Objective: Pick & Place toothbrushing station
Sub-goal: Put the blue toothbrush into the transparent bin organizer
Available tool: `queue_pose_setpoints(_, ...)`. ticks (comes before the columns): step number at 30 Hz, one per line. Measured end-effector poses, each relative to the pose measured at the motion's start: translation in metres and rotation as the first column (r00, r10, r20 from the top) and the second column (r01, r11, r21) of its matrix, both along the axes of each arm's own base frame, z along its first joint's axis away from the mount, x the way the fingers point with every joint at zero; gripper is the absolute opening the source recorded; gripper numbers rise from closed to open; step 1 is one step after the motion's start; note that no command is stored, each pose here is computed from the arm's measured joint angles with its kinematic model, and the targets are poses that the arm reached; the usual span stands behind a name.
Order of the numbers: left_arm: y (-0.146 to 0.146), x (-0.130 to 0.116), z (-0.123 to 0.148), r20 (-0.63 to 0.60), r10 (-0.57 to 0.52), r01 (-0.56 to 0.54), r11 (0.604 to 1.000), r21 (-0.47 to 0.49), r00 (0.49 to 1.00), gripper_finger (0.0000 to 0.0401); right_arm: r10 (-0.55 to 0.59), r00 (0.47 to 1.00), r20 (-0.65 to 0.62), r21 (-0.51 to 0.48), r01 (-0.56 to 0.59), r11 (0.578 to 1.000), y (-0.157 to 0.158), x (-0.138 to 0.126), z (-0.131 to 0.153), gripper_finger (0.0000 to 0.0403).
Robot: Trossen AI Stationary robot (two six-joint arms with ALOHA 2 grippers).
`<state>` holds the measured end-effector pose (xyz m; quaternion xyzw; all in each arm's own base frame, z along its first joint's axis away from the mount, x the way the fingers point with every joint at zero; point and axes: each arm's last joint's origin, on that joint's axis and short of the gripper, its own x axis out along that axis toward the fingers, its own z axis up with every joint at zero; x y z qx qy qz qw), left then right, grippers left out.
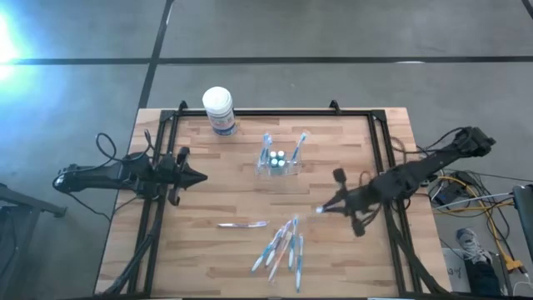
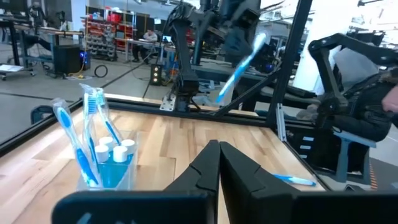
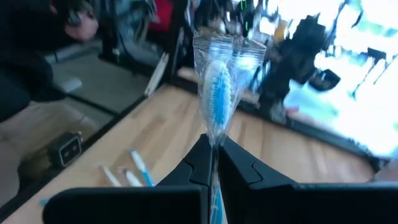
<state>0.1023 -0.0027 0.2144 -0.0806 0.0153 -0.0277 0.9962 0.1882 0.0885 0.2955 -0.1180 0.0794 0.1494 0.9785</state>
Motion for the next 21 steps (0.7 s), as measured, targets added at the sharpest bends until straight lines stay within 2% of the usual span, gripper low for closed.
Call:
queue_pose_setpoints(4,0.000,0.001,-0.004,-0.003,0.014,-0.013,1.000,0.029,1.000,0.0017,-0.004,0.996,0.093,0.022,0.002,1.000,-0.027,-0.023,-0.005,0.0008)
queue_pose_setpoints(9,0.001,0.001,-0.004,-0.003,0.033,-0.033,0.999,0.025,0.999,0.0012,-0.031,0.990,0.139,0.146,0.011,0.989,-0.055,-0.045,-0.019,0.0008)
queue_pose_setpoints(13,0.001,0.001,-0.004,-0.003,0.036,-0.035,0.999,0.021,0.999,0.0008,-0.055,0.988,0.144,0.203,0.024,0.979,-0.065,-0.057,-0.040,0.0008)
queue_pose_setpoints(18,0.001,0.001,-0.004,-0.002,0.037,-0.037,0.999,0.020,0.999,0.0012,-0.069,0.965,0.253,0.226,0.011,0.974,-0.069,-0.068,-0.057,0.0008)
queue_pose_setpoints(21,0.001,0.001,-0.004,-0.003,0.037,-0.037,0.999,0.012,0.999,0.0015,-0.095,0.960,0.262,0.233,0.032,0.972,-0.070,-0.072,-0.067,0.0008)
